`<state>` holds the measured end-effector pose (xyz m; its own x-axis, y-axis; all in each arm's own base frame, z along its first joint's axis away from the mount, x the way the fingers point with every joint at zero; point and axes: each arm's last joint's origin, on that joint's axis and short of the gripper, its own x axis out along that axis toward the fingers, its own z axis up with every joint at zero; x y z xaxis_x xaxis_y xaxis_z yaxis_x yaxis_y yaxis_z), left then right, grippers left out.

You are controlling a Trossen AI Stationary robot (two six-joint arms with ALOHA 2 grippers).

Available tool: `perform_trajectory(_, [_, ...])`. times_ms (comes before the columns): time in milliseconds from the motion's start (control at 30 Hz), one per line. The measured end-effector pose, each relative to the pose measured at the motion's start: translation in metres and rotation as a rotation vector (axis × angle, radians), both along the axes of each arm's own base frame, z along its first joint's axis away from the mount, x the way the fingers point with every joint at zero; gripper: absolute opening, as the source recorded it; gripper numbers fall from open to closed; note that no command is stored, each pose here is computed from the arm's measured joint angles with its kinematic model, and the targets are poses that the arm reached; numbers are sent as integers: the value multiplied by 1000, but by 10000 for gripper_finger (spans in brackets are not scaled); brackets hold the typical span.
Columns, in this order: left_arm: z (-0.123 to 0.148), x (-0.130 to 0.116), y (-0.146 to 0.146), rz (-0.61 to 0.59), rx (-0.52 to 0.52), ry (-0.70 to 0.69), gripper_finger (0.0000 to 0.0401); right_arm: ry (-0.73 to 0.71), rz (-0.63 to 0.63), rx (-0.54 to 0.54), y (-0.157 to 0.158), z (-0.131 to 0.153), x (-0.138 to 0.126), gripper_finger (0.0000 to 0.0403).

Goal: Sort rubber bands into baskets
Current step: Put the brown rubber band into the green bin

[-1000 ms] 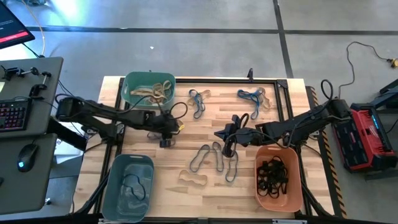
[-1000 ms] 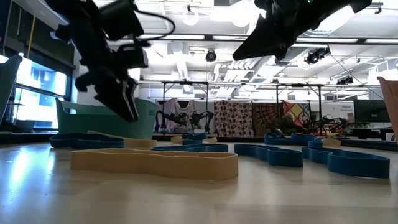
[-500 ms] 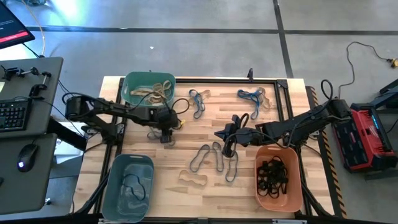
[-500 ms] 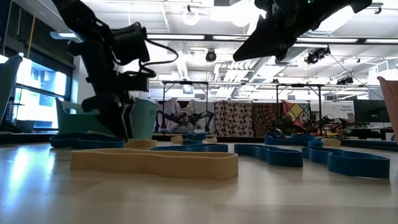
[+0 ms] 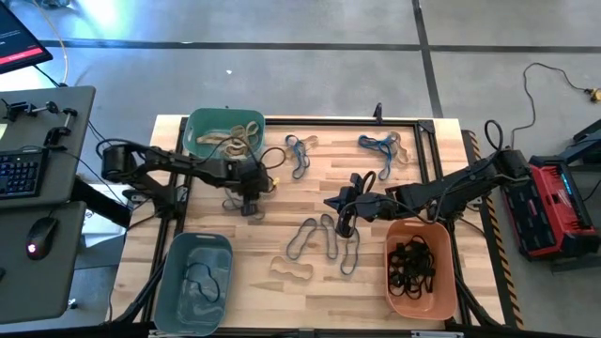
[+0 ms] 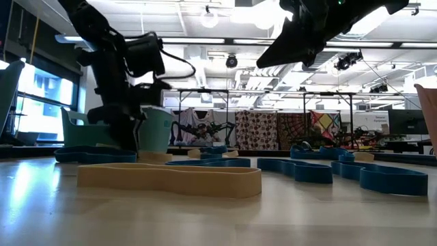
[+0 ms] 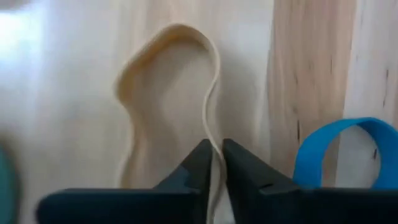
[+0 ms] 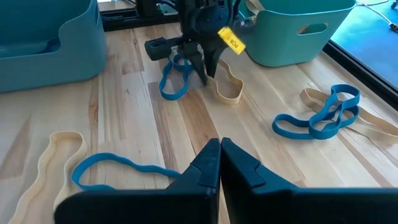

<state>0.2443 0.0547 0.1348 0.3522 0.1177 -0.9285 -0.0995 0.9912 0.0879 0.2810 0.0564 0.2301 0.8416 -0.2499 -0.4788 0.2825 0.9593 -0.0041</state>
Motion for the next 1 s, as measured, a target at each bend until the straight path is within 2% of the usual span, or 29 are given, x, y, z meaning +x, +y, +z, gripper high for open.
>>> perform_trajectory(100, [14, 0, 0, 10, 17, -58, 5, 3, 0, -1, 0, 0, 0, 0])
perform_trajectory(433, [79, -9, -2, 55, 43, -284, 2, 4, -1, 1, 0, 0, 0, 0])
perform_trajectory(533, [99, -16, -2, 83, 91, -333, 1, 5, 0, -1, 0, 0, 0, 0])
perform_trajectory(733, [128, -39, 6, 234, 230, -329, 1, 5, 1, -2, 0, 0, 0, 0])
perform_trajectory(1000, [146, -65, 26, 423, 349, -329, 0, 5, 1, -2, 0, 0, 0, 0])
